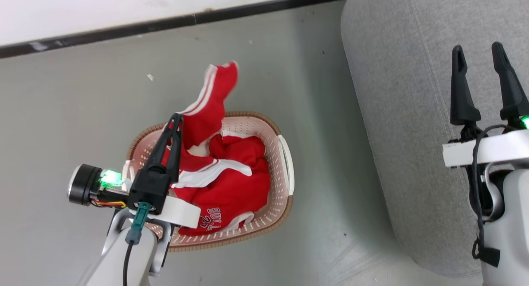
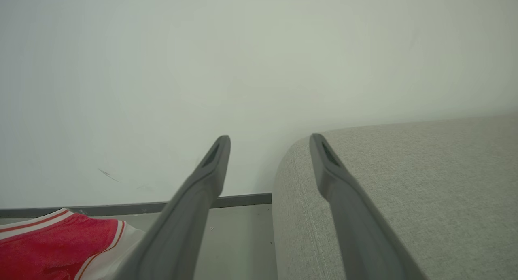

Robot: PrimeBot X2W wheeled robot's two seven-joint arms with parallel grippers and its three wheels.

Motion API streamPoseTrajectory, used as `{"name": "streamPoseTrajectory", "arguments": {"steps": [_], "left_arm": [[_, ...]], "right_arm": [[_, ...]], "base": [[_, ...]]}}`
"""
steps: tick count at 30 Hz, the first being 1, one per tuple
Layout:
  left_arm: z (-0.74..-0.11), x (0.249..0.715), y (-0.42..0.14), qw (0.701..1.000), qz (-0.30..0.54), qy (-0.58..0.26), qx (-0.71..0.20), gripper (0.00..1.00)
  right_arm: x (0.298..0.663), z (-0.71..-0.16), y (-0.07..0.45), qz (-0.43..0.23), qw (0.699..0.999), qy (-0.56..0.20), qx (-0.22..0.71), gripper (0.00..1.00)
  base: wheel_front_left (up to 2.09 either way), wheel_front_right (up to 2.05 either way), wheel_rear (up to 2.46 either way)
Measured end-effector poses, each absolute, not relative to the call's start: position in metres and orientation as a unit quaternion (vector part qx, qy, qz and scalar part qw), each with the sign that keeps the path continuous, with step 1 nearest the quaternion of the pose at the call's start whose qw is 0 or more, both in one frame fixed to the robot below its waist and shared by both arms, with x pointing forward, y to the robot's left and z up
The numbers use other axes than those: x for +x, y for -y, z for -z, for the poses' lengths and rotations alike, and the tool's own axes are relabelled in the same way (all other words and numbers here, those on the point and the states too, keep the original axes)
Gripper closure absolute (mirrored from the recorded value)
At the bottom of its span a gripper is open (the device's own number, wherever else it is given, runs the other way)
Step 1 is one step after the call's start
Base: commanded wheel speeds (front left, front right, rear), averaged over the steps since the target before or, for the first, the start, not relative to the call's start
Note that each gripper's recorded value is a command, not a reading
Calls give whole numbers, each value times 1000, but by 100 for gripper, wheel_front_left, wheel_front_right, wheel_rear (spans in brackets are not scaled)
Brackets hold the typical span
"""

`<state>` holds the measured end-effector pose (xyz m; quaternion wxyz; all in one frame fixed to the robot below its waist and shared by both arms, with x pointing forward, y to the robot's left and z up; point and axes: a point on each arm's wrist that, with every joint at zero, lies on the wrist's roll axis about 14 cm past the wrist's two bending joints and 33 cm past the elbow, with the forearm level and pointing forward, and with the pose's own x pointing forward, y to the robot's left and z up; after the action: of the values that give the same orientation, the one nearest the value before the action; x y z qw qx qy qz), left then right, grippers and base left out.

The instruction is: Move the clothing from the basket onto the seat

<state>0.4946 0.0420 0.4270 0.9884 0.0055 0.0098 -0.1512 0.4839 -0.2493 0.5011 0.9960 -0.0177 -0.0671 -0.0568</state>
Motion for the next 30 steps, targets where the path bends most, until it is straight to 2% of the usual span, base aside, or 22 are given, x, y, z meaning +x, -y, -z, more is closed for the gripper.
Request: {"name": "streamPoseTrajectory", "arguments": {"steps": [14,16,17,19,21,30], "left_arm": [[-469,460,-42,986,164,15,-11,100],[-474,456,-41,986,165,16,-20,95],[-475,454,-41,986,164,16,-21,91],[-477,450,-41,986,165,15,-24,53],[-483,449,-42,986,164,20,-27,0],[-498,436,-43,986,156,25,-53,0]], "right_arm": [[443,-515,253,70,995,67,-10,0],[438,-517,254,70,995,68,-9,0],[436,-518,253,71,995,69,-8,0],[431,-522,253,71,995,73,-8,0],[426,-523,253,71,995,73,-10,0],[405,-531,253,73,994,78,-8,0]], "base": [[0,0,0],[0,0,0],[0,0,0],[0,0,0],[0,0,0],[0,0,0]]}}
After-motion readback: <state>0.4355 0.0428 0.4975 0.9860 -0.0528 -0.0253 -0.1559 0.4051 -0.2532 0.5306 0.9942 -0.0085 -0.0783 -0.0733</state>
